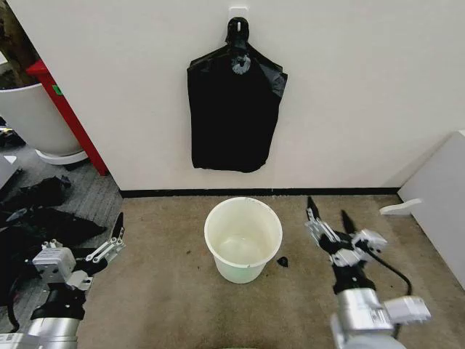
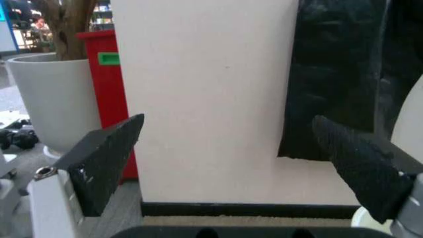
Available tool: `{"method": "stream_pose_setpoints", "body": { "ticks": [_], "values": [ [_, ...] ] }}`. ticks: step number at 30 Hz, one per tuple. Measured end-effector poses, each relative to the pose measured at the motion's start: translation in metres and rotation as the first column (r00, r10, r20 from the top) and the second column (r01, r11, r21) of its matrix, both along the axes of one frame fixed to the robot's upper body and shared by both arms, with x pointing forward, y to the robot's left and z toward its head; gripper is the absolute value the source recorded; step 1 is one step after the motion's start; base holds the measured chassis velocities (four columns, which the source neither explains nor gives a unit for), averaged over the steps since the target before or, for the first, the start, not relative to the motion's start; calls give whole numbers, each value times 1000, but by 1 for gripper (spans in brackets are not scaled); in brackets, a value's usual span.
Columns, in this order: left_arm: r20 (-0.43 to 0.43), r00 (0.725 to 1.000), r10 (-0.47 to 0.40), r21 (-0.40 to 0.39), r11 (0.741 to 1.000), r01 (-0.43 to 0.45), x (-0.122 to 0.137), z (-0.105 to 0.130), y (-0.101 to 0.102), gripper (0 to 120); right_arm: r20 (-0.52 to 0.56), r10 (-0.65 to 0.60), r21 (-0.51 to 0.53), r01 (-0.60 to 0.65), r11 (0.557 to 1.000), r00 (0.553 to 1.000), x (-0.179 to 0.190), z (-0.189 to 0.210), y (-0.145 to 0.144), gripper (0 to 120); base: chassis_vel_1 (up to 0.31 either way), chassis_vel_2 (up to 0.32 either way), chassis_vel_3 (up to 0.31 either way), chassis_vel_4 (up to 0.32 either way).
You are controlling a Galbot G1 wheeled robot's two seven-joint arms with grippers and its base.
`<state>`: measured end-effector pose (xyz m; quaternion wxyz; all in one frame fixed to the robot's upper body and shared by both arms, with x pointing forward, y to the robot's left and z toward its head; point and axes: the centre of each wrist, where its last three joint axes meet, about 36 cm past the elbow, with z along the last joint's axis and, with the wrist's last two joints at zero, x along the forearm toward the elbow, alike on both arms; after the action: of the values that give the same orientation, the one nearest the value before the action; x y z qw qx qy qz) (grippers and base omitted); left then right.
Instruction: Place the garbage bag over the trash bin.
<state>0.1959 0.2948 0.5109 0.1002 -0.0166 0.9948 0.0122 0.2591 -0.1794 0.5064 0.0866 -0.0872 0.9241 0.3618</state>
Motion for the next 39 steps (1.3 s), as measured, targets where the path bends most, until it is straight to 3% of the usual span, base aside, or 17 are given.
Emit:
{"method": "stream_pose_setpoints", "body": {
  "ticks": [1, 4, 10, 12, 16, 21, 23, 34, 39],
  "values": [
    [0, 1000, 1, 4, 1000, -1, 0, 1, 1, 100, 12, 59, 99, -60, 993, 998, 10, 7, 6, 100, 0, 0, 0, 0],
    [-1, 1000, -20, 15, 1000, 20, 6, 4, 3, 100, 41, 146, 229, -151, 962, 989, 29, 24, 4, 100, 0, 0, 0, 0],
    [-27, 999, -26, -5, 1000, 26, 4, 4, 5, 100, 79, 277, 323, -288, 902, 958, 69, 43, -14, 100, 0, 0, 0, 0],
    [-29, 999, -21, -13, 1000, 21, 4, 4, 5, 100, 84, 309, 339, -319, 885, 947, 80, 46, -17, 100, 0, 0, 0, 0],
    [-20, 1000, -10, -44, 999, 9, 7, 7, 7, 100, 91, 401, 382, -404, 831, 911, 134, 54, -26, 100, 0, 0, 0, 0],
    [-30, 1000, -7, -54, 999, 6, 7, 7, 7, 100, 96, 427, 381, -430, 818, 899, 178, 54, -21, 100, 0, 0, 0, 0],
    [-33, 999, -6, -54, 999, 4, 6, 7, 7, 100, 129, 445, 376, -459, 805, 886, 207, 65, -10, 100, 0, 0, 0, 0],
    [-42, 999, 8, -56, 998, -10, 3, 4, 6, 100, 219, 491, 432, -535, 726, 843, 264, 106, 36, 100, 0, 0, 0, 0],
    [-45, 999, 10, -55, 998, -12, 3, 4, 6, 100, 214, 486, 443, -527, 725, 848, 285, 107, 54, 100, 0, 0, 0, 0]
  ]
}}
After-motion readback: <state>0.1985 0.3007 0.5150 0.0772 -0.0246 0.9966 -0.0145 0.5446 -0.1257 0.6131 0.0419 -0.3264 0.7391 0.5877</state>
